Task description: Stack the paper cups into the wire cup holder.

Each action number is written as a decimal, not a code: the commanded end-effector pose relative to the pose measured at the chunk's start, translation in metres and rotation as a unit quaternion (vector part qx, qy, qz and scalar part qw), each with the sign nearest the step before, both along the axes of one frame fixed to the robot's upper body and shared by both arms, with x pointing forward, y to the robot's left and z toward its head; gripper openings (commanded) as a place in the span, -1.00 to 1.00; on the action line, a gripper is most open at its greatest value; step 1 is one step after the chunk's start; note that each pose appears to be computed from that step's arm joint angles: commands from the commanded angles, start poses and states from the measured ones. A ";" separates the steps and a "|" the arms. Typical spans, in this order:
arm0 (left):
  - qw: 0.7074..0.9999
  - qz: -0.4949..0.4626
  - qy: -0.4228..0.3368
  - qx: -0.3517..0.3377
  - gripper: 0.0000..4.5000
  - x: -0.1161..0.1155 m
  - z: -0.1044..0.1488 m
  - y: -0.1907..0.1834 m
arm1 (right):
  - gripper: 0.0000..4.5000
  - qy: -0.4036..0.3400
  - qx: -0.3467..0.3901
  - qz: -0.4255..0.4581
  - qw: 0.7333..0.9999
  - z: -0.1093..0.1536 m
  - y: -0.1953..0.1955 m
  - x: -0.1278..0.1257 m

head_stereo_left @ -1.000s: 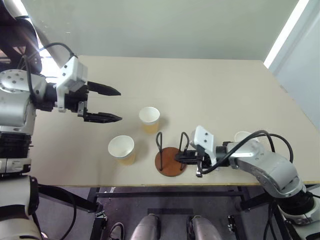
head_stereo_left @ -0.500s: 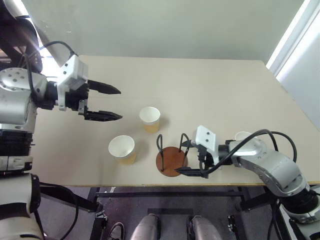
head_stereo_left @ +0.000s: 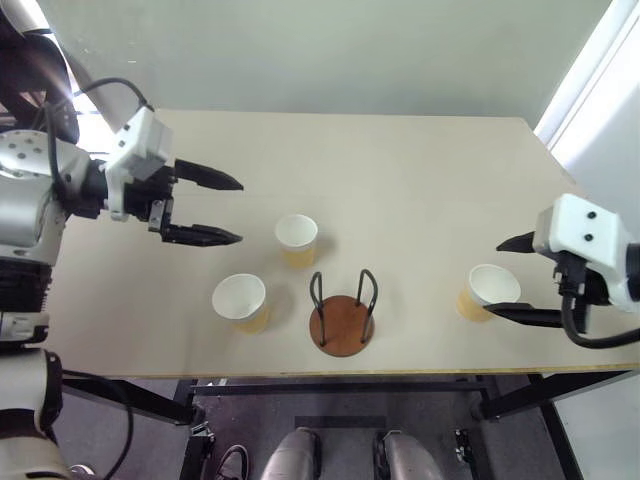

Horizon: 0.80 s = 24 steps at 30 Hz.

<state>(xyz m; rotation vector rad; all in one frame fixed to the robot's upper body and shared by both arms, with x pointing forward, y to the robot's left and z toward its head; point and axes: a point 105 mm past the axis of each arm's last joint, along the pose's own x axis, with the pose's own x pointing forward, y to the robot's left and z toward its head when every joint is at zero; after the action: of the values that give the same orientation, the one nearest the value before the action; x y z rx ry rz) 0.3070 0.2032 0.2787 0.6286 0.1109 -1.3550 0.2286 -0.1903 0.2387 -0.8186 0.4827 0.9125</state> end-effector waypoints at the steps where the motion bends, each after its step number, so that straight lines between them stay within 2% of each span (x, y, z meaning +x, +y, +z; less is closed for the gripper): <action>1: 0.998 -0.053 0.009 0.024 1.00 -0.019 0.001 -0.009 | 0.98 0.005 -0.020 0.005 1.000 -0.012 -0.002 0.003; 7: 0.996 -0.082 0.028 0.025 1.00 -0.031 -0.003 -0.017 | 0.98 0.018 -0.049 -0.003 0.999 -0.037 -0.014 0.019; 15: 0.997 -0.069 0.037 0.018 1.00 -0.037 -0.007 -0.012 | 0.98 0.025 -0.066 0.006 0.997 -0.054 -0.021 0.033; 18: 0.997 -0.063 0.037 0.018 1.00 -0.039 -0.007 -0.010 | 0.73 0.026 -0.067 0.010 0.997 -0.063 -0.021 0.040; 21: 0.997 -0.059 0.035 0.016 1.00 -0.042 -0.004 -0.010 | 0.28 0.029 -0.067 0.015 0.997 -0.068 -0.020 0.043; 24: 0.998 -0.062 0.024 -0.013 1.00 -0.045 0.009 -0.010 | -0.22 0.024 -0.062 0.018 0.998 -0.063 -0.019 0.044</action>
<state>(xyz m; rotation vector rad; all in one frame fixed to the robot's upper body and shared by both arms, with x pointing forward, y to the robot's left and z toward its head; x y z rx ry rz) 0.2709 0.1936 0.2677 0.5715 0.1668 -1.4724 0.2694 -0.2110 0.1608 -0.8835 0.6236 0.9536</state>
